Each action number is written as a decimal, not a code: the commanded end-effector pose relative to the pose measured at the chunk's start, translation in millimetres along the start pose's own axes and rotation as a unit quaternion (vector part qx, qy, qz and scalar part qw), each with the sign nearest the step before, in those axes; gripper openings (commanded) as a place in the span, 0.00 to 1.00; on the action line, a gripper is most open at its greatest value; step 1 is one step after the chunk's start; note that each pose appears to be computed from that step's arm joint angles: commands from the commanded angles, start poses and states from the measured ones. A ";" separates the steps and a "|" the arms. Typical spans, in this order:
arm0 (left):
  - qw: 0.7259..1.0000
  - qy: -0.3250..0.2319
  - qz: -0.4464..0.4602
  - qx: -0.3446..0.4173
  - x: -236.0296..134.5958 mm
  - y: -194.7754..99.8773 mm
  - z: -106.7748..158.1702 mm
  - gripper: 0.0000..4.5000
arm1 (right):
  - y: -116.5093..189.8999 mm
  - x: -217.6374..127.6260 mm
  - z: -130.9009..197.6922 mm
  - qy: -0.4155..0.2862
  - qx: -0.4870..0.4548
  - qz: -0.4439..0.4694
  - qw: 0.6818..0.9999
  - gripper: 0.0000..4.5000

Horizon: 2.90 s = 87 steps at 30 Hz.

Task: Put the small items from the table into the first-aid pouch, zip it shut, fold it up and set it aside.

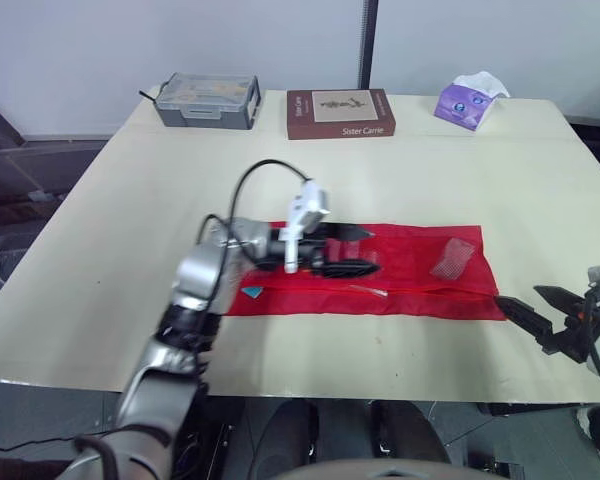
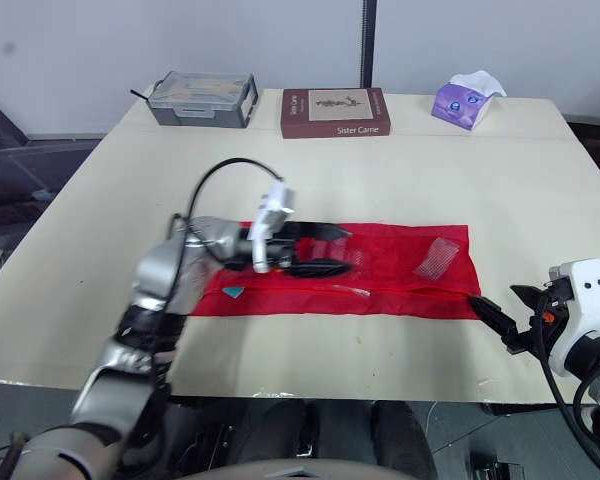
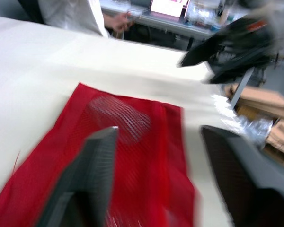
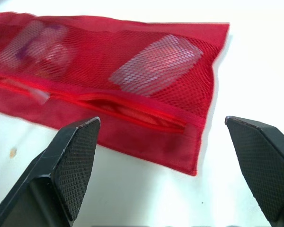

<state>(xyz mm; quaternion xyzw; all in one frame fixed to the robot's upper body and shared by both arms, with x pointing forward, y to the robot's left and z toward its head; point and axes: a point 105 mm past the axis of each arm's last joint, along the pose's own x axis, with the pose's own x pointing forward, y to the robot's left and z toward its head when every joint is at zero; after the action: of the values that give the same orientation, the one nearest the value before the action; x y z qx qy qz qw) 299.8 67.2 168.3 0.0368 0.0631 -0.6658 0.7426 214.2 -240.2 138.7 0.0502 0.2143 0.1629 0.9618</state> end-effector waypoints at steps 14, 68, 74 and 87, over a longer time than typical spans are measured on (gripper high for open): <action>0.998 -0.037 0.039 -0.046 -123.9 -73.8 -3.9 0.98 | -35.4 51.1 -10.8 0.093 0.124 -0.013 0.988 1.00; 0.988 -0.089 0.086 -0.091 -101.5 -53.3 11.1 1.00 | -94.0 31.2 18.9 0.081 -0.016 -0.122 0.989 0.01; 0.971 -0.092 0.169 -0.143 -133.5 -17.7 -4.1 1.00 | -44.7 2.9 51.0 -0.009 -0.130 -0.021 0.991 0.53; 0.929 -0.040 0.238 -0.281 -125.3 53.4 -15.1 1.00 | 92.1 -26.4 105.3 -0.163 -0.286 0.247 0.911 0.97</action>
<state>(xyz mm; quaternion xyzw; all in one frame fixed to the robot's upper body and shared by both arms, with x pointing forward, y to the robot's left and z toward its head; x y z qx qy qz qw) 337.7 199.7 173.1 -0.1819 0.1886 -0.4268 0.8656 214.4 -173.7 256.4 -0.1513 -0.0127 0.4208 0.8943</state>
